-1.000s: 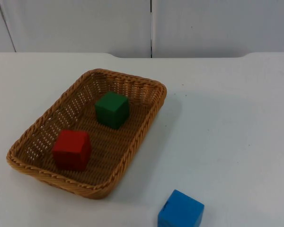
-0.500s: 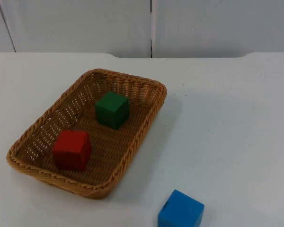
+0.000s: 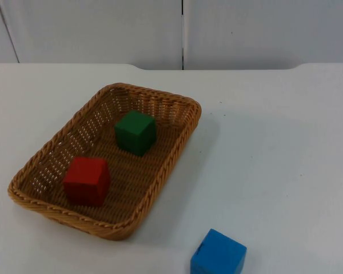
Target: Pick up one cube with each hand and place exactly two cubes into the same basket, leaving the remaining cube outside.
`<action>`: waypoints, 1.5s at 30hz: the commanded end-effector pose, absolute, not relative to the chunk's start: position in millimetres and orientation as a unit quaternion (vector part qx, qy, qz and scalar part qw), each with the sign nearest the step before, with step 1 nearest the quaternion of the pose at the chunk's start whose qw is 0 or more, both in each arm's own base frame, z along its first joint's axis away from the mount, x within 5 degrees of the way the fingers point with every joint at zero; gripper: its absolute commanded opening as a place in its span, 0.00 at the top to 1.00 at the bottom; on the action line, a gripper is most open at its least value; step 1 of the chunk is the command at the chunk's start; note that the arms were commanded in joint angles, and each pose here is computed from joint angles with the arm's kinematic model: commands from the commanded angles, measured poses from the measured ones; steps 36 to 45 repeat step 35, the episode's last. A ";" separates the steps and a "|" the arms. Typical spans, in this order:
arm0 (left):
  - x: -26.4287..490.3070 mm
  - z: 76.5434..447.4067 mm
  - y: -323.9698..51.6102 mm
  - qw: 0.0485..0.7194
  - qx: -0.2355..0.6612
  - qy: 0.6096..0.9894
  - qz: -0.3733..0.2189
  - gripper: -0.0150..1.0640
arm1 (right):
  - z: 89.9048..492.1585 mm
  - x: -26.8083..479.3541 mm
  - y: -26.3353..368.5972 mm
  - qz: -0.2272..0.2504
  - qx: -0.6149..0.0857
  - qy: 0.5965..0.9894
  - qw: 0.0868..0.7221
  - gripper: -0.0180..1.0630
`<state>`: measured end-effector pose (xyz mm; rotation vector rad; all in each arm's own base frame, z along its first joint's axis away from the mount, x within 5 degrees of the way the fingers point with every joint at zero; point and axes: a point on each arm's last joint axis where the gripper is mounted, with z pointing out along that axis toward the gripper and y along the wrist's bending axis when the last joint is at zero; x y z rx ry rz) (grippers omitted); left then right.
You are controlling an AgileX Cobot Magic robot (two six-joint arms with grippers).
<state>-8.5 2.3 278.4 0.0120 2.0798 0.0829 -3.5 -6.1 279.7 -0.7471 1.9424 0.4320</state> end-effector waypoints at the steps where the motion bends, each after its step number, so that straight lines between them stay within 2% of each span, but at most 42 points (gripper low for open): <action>1: -8.3 277.6 2.5 0.508 0.002 0.860 0.035 0.01 | 280.0 -4.5 -6.2 0.181 -0.303 0.799 0.488 0.02; 13: -8.3 277.6 2.5 0.508 0.002 0.860 0.035 0.01 | 280.0 -5.5 -5.3 0.135 -0.228 0.823 0.502 0.02; 18: -8.3 277.6 2.5 0.508 0.002 0.860 0.035 0.01 | 280.0 -6.2 -4.4 0.097 -0.165 0.838 0.511 0.02; 34: -8.3 277.6 2.5 0.508 0.002 0.860 0.035 0.01 | 280.0 -7.3 -2.3 0.019 -0.037 0.853 0.520 0.02; 45: -8.3 277.6 2.5 0.508 0.002 0.860 0.035 0.01 | 280.0 -7.3 -2.3 0.019 -0.037 0.853 0.520 0.02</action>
